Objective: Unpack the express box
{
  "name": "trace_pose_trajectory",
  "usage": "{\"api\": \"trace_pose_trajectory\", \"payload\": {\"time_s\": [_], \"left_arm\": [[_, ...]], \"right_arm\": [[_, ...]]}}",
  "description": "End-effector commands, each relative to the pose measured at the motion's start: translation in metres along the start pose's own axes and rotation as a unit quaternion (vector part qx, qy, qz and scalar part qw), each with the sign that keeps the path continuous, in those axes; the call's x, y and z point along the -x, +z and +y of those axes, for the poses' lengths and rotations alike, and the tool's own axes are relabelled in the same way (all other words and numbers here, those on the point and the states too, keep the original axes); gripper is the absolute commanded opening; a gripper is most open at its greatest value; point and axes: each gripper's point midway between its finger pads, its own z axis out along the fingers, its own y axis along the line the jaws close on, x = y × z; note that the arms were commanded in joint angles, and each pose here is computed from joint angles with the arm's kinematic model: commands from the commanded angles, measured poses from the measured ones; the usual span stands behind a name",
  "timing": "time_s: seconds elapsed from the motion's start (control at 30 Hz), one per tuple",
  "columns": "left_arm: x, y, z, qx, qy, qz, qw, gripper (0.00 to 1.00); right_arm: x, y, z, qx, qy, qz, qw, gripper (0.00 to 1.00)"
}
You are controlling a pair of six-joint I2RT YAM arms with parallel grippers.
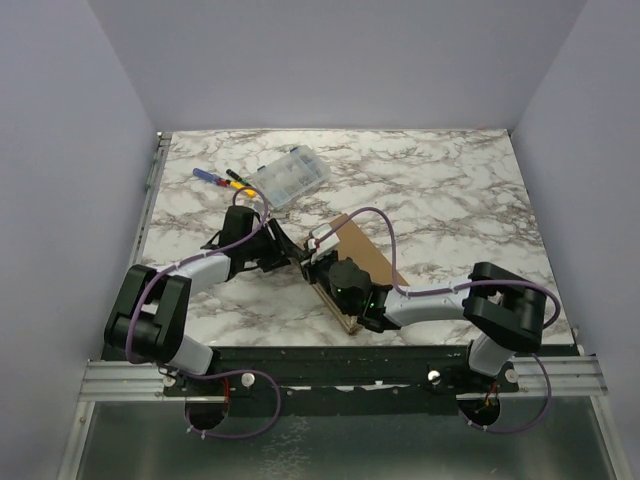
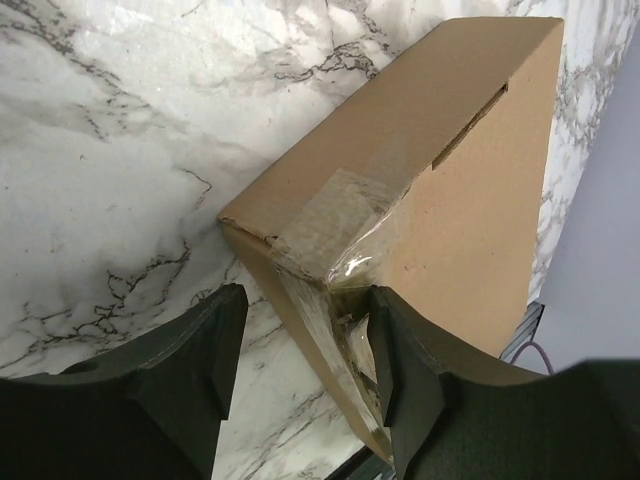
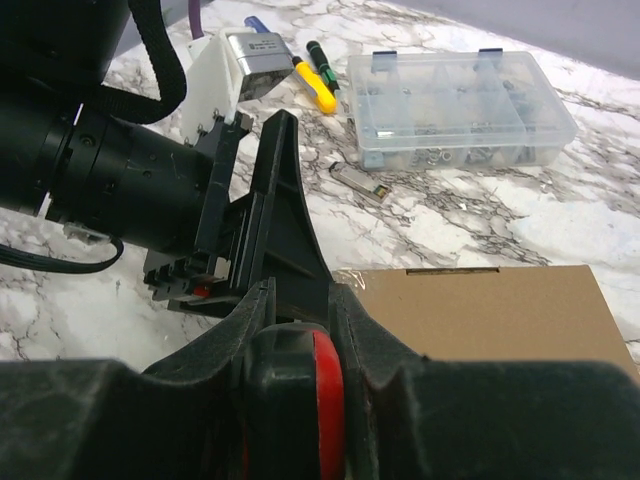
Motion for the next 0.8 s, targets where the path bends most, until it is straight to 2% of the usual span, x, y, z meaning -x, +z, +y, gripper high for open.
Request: {"api": "trace_pose_trajectory", "payload": {"time_s": [0.0,0.23,0.77], "left_arm": [[0.007,0.011,0.048,0.097,0.005,-0.031,0.995,0.57],[0.016,0.012,0.056,0.122,0.005,-0.052,0.991,0.57],[0.032,0.022,0.058,0.143,0.012,-0.055,0.988,0.57]], "right_arm": [[-0.005,-0.011,-0.002,0.002,-0.006,0.035,0.999,0.01],[-0.015,-0.029,-0.010,0.004,-0.005,0.068,0.998,0.01],[-0.022,-0.080,-0.012,-0.014,-0.015,0.107,0.994,0.01]]}}
